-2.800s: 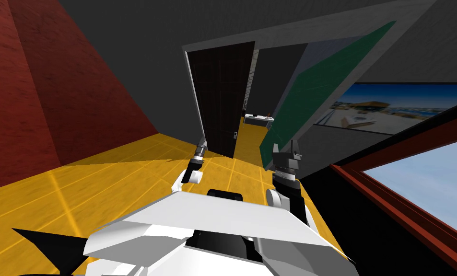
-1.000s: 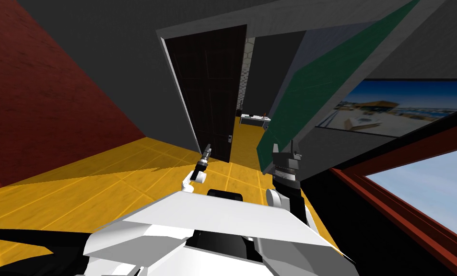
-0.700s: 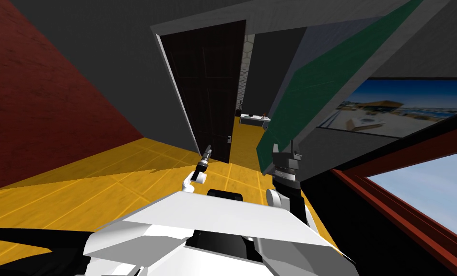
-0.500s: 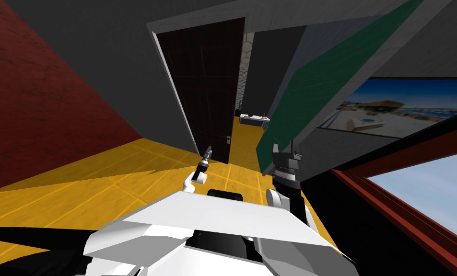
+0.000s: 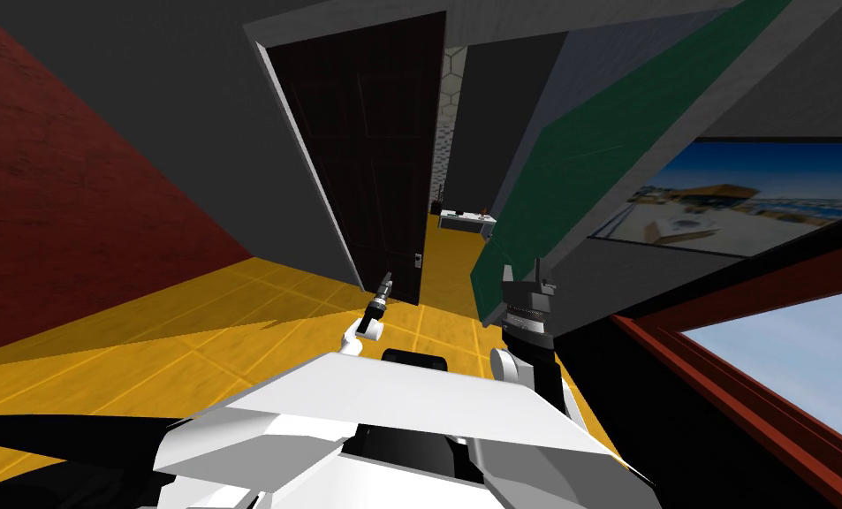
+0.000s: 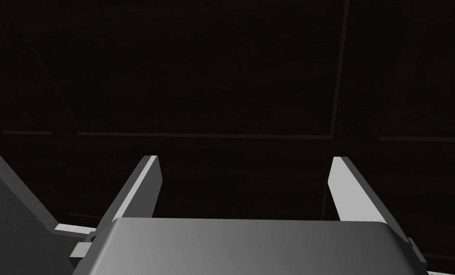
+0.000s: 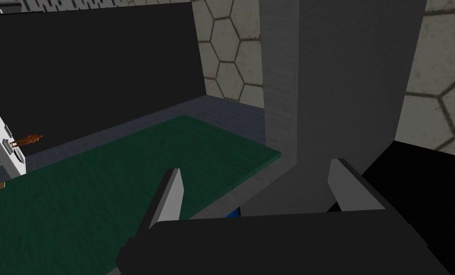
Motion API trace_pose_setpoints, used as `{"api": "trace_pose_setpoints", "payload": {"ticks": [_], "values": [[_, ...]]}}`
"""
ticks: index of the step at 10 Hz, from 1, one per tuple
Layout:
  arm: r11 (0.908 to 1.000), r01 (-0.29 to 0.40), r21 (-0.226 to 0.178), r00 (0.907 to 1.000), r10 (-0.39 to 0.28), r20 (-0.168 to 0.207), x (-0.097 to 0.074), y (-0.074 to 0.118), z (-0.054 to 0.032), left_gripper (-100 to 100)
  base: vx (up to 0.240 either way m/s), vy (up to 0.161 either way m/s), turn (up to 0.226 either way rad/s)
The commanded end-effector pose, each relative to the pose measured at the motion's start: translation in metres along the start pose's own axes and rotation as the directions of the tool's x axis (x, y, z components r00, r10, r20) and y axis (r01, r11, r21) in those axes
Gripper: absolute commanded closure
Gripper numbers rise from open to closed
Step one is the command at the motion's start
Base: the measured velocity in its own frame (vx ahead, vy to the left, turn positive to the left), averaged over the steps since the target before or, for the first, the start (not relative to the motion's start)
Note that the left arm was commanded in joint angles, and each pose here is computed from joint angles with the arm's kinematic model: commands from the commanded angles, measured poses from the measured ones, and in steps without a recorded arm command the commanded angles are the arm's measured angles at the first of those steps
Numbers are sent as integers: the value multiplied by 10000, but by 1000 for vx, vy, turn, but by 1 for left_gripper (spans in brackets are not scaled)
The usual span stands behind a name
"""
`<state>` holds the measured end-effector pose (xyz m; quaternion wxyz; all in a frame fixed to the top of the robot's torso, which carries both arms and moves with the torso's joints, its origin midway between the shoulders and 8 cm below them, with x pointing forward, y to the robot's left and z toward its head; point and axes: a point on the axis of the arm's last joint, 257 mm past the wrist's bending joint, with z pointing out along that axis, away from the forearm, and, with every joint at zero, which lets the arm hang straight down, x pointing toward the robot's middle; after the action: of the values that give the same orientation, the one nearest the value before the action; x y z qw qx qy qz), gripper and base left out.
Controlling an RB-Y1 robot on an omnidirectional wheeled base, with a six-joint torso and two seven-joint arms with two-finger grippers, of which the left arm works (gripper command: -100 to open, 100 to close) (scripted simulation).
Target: Push the door open
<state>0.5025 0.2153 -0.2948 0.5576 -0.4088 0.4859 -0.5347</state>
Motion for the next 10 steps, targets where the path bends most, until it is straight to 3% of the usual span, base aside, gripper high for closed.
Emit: {"api": "trace_pose_setpoints", "payload": {"ticks": [1,10], "values": [[9998,79,-178,10000,-80,-26,37,95,-13,-100,95,-24,-33],[9942,468,-969,9988,-482,-122,232,489,-86,-100,91,-15,-24]]}}
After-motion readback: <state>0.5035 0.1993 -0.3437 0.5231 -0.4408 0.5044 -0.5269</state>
